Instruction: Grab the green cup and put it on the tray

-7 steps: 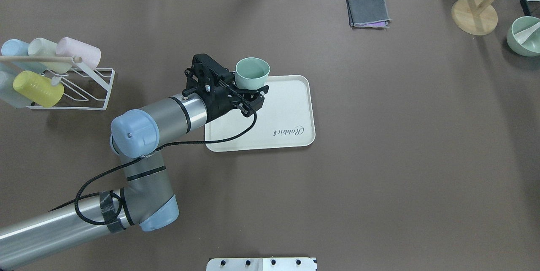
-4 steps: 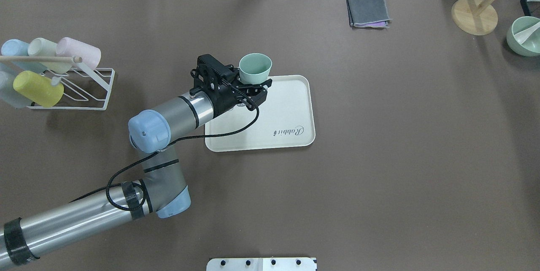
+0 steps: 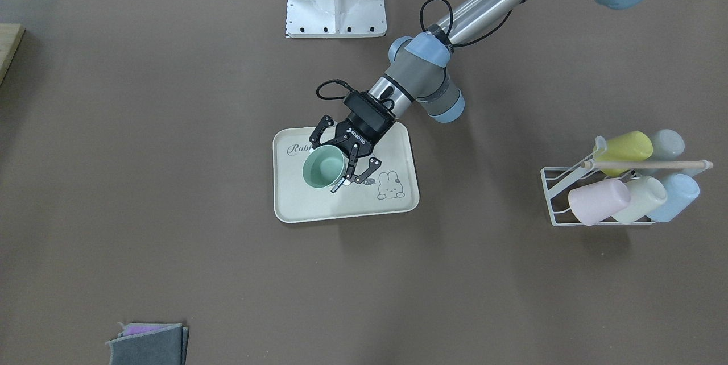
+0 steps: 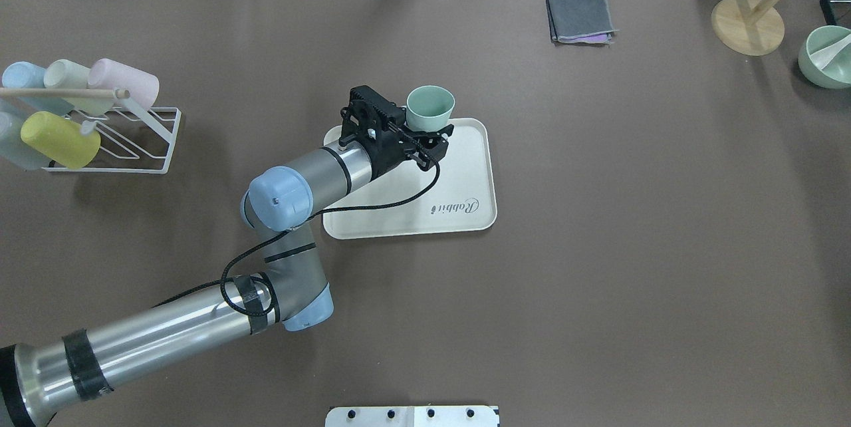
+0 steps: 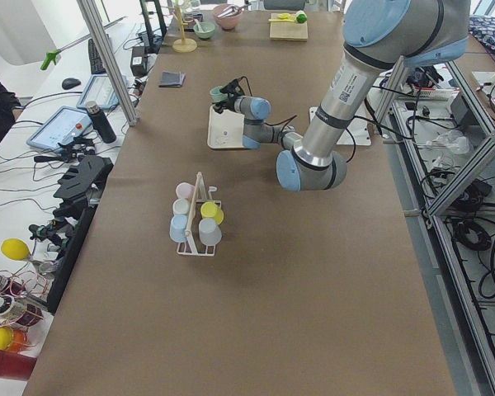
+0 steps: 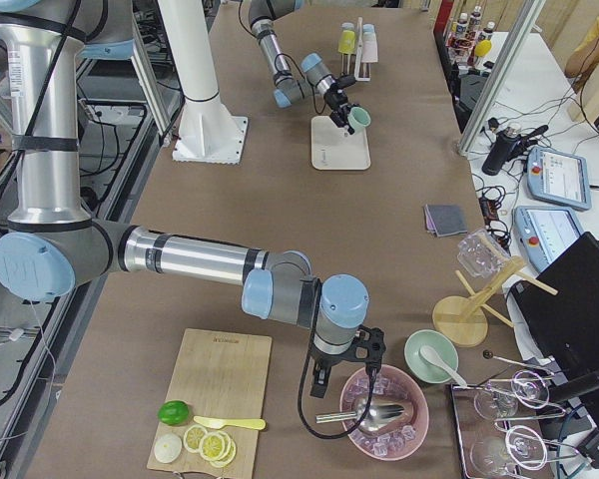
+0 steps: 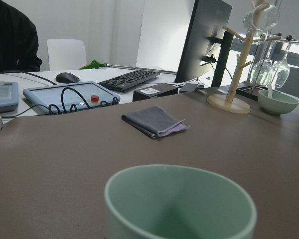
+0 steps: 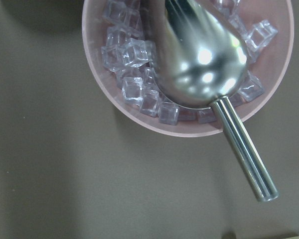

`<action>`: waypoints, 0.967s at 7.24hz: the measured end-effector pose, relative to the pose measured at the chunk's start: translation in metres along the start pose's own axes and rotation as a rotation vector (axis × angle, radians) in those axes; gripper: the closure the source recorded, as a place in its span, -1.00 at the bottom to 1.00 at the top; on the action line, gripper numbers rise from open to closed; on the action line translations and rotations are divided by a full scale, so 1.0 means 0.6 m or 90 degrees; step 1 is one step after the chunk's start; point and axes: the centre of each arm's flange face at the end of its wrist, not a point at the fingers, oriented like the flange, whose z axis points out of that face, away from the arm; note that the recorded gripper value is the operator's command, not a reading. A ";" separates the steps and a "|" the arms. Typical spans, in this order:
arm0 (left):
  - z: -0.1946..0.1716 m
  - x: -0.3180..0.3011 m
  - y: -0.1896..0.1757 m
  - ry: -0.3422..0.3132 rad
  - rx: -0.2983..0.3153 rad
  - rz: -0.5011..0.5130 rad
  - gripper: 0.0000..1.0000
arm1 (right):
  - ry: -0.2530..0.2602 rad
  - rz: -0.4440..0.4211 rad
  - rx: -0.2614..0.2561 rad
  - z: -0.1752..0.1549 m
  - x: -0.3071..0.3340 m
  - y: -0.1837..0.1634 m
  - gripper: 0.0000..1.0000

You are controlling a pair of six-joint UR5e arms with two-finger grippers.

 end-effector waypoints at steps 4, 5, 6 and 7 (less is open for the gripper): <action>0.006 0.017 0.028 0.009 -0.014 0.006 1.00 | 0.000 0.004 -0.002 0.002 0.002 0.002 -1.00; 0.002 0.024 0.042 0.014 -0.014 0.017 1.00 | 0.000 0.004 -0.002 0.002 0.002 0.002 -1.00; -0.004 0.029 0.060 0.023 -0.012 0.031 1.00 | 0.000 0.004 -0.001 0.002 0.001 0.002 -1.00; -0.011 0.032 0.079 0.030 -0.012 0.043 1.00 | 0.000 0.004 -0.002 0.003 0.002 0.002 -1.00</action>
